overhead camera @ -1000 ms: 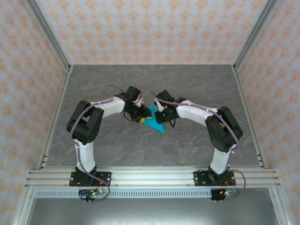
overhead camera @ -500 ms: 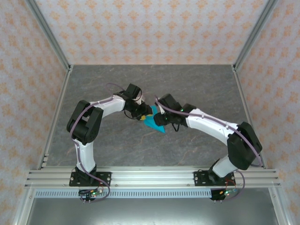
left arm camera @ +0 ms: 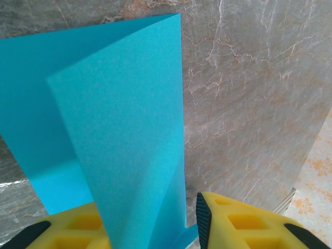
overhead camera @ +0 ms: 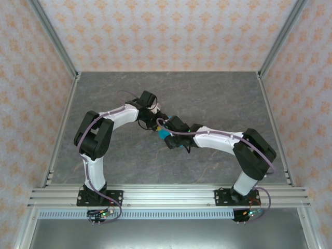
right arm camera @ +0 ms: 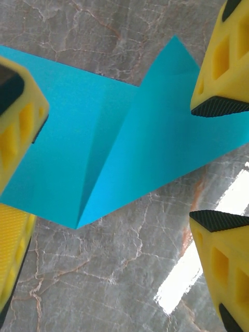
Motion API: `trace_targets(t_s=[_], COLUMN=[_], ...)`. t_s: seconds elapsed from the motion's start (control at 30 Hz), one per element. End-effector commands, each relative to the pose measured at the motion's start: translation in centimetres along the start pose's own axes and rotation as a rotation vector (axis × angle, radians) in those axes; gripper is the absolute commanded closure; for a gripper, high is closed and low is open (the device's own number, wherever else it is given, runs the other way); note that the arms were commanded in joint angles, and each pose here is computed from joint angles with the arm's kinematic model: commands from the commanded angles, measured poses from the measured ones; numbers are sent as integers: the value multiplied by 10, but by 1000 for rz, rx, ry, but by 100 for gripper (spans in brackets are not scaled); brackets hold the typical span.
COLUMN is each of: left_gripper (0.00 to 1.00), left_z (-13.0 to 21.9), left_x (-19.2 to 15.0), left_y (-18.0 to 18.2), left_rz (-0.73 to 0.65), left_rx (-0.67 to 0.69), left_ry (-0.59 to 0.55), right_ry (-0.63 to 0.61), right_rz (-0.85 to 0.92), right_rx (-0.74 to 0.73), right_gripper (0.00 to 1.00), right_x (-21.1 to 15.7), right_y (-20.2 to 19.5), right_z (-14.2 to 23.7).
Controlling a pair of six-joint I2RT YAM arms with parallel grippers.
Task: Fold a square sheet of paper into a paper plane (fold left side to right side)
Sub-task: Fourth fold the wing at the center of the table.
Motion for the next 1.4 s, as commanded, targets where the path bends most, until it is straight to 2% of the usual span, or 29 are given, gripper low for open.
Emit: trace_targets(t_s=[0.0,0.4,0.7,0.83,0.97,1.37], left_gripper=[62,62,61,61,57,43], left_z=[4,4,7,8,14,38], left_x=[4,9,10,11,14,44], left_y=[-11,-13,-13,-10,-7,-4], left_rz=[-1,12,13,17,24,32], left_rx=[-4,-6,4,10,11,-43], left_ry=[-8,-12,-18,-23,-36,-99], right_ry=[-41,-47,-27,-23,-8,31], right_rz=[21,28,37,44,53,54], right_rx=[-40,-99,-116,-114,-98,-71], right_gripper=[46,50,64,74,82,88], right_x=[5,4,-3,-5,-8,-16], right_y=[-3,-9,-12,-13,-12,-10], right_z=[-6,-20,-25,-25,-26,-31])
Point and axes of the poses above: each hand's point on the last joint's axis, 136 mm out from that joint toward the fingers, its own z axis back along the fingers, its own y axis along the line the jaws close on, x = y × z, the point moved 6 cm from there along z, back along the fingers, and after that the axes turned 15 degrees about -z, right-handed, at the moved point
